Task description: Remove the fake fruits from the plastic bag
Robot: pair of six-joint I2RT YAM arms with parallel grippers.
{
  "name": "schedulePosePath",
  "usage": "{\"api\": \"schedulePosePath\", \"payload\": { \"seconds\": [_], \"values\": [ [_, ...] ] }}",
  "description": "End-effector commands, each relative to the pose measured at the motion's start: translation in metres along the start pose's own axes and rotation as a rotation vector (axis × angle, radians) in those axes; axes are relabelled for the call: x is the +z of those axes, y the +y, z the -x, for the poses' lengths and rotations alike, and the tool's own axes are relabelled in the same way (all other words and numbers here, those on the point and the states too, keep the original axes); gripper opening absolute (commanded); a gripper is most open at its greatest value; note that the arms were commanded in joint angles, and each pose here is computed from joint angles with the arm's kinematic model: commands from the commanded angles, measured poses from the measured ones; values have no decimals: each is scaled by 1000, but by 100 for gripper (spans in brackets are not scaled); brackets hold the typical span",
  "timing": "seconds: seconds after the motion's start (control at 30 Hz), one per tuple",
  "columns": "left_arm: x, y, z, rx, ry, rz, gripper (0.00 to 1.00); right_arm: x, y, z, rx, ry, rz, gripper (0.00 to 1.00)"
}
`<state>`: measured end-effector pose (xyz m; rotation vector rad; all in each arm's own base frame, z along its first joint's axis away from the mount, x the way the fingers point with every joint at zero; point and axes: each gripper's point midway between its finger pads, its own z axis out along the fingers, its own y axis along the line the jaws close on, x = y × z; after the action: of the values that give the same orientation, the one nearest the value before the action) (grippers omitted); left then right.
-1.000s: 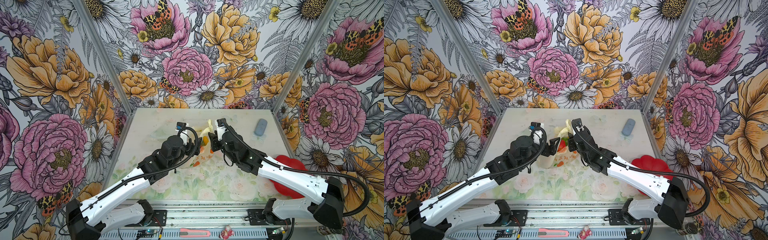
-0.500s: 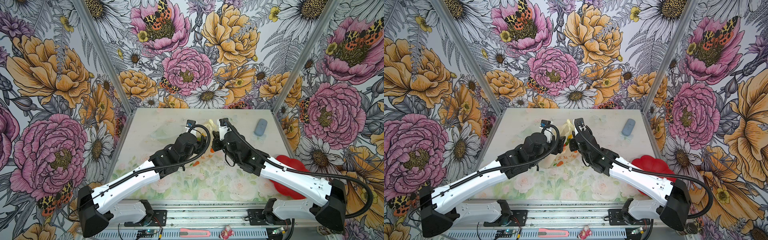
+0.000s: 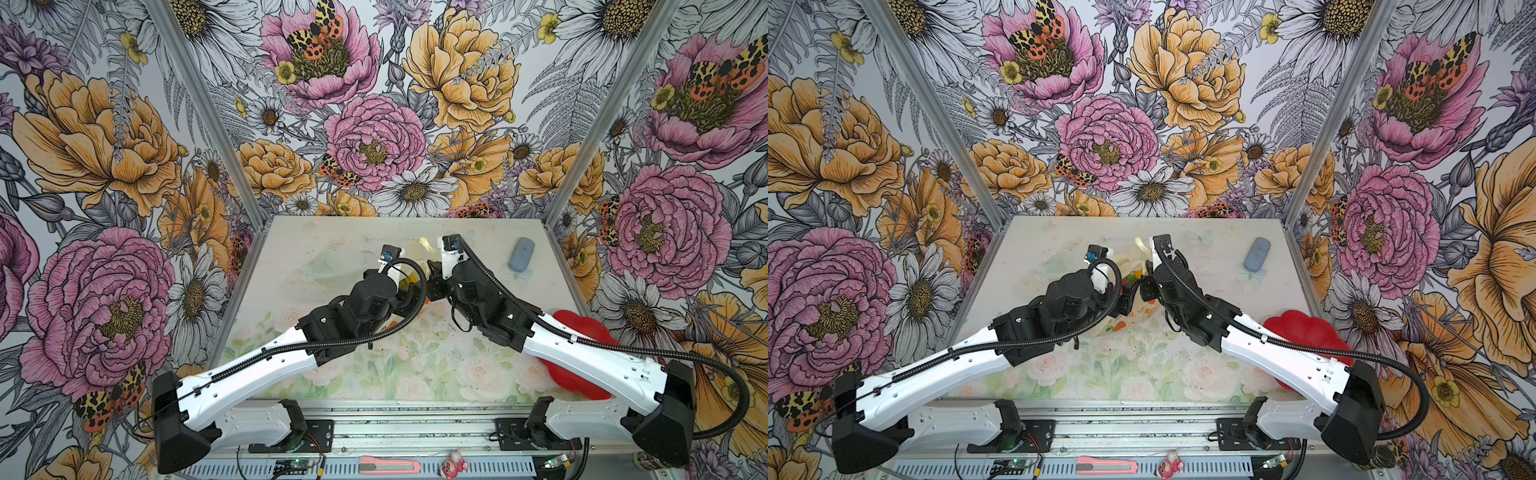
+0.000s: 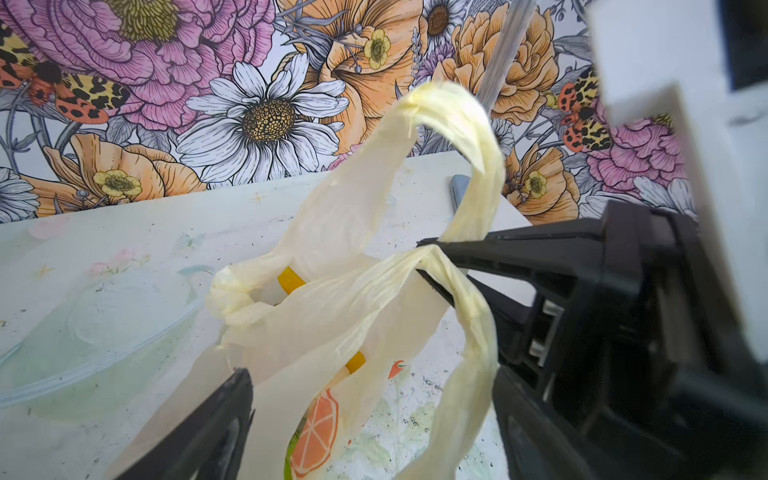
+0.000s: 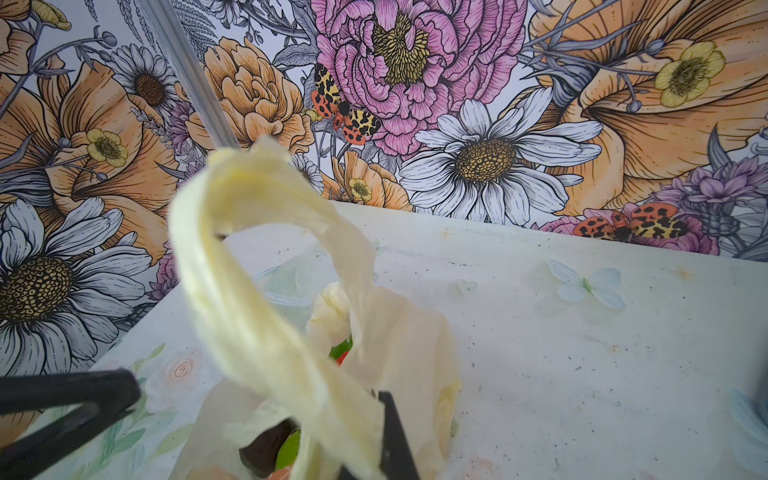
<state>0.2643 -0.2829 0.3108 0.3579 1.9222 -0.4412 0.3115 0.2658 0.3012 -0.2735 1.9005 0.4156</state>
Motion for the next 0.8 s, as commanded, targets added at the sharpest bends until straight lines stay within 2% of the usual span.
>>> {"api": "schedulePosePath", "payload": {
  "seconds": [0.0,0.1,0.27,0.33,0.47,0.53,0.67,0.77],
  "values": [
    [6,0,-2,26,34,10,89,-13,-4,16,33,-47,9,0],
    [10,11,-3,20,43,74,86,-17,-8,17,37,-57,-4,0],
    [13,34,-3,-37,45,132,67,-23,-18,18,40,-75,-40,0],
    [11,42,-1,-58,35,152,57,-25,-20,18,41,-79,-47,0],
    [8,65,5,-148,3,180,27,-29,-33,19,45,-97,-100,0],
    [6,78,10,-207,-21,162,18,-35,-44,20,53,-115,-138,0],
    [-6,113,20,-381,-118,113,8,-49,-67,22,112,-153,-183,0],
    [-16,140,11,-479,-177,127,5,-52,-76,10,181,-145,-182,0]
  ]
}}
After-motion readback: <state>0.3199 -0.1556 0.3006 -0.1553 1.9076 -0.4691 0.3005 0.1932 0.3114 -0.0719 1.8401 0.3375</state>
